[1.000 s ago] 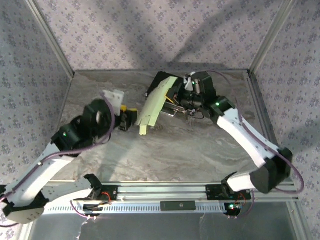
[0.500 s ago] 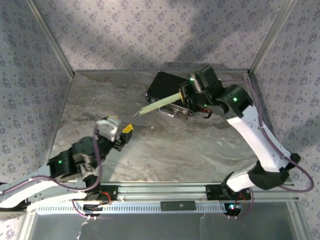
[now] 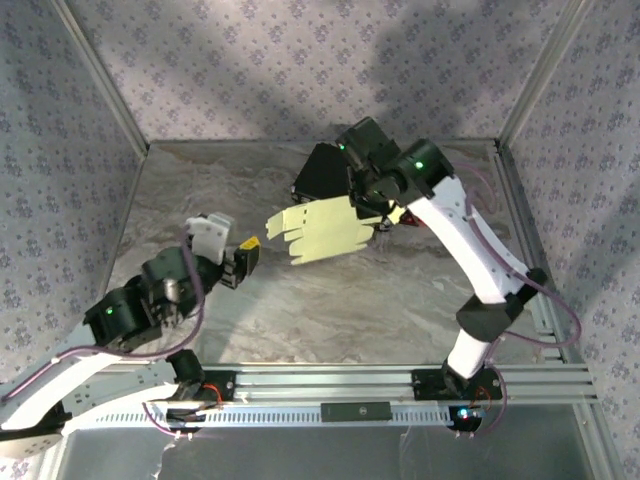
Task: Fold the paper box
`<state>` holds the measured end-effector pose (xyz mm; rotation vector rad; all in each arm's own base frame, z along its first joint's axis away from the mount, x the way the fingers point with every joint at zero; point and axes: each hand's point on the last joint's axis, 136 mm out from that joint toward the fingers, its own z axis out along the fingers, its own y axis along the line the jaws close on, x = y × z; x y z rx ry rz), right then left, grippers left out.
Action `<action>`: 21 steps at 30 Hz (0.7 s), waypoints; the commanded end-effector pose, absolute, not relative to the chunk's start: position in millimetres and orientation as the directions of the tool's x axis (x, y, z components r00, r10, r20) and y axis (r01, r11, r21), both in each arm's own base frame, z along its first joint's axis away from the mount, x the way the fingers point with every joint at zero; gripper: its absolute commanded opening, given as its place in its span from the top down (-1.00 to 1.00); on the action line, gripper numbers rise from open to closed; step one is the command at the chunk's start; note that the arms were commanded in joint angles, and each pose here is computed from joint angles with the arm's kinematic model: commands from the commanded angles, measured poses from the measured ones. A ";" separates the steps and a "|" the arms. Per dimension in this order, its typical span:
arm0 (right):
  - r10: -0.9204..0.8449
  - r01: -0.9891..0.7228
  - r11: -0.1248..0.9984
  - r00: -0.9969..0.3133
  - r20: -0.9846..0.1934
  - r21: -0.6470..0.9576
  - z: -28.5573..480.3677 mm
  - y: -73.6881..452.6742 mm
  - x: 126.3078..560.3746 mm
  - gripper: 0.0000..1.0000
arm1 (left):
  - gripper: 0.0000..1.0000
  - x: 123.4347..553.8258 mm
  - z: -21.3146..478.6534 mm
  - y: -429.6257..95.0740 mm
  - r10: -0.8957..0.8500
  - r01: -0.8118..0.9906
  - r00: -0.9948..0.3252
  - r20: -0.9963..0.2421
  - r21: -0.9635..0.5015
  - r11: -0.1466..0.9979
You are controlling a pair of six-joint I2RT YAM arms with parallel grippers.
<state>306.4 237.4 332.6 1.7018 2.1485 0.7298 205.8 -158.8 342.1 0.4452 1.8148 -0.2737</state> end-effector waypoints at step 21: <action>0.965 0.858 0.149 -0.234 0.117 0.491 316.5 226.4 319.3 1.00 | -0.62 277.1 294.6 -204.8 0.346 0.595 -0.109 -0.932 0.218 0.774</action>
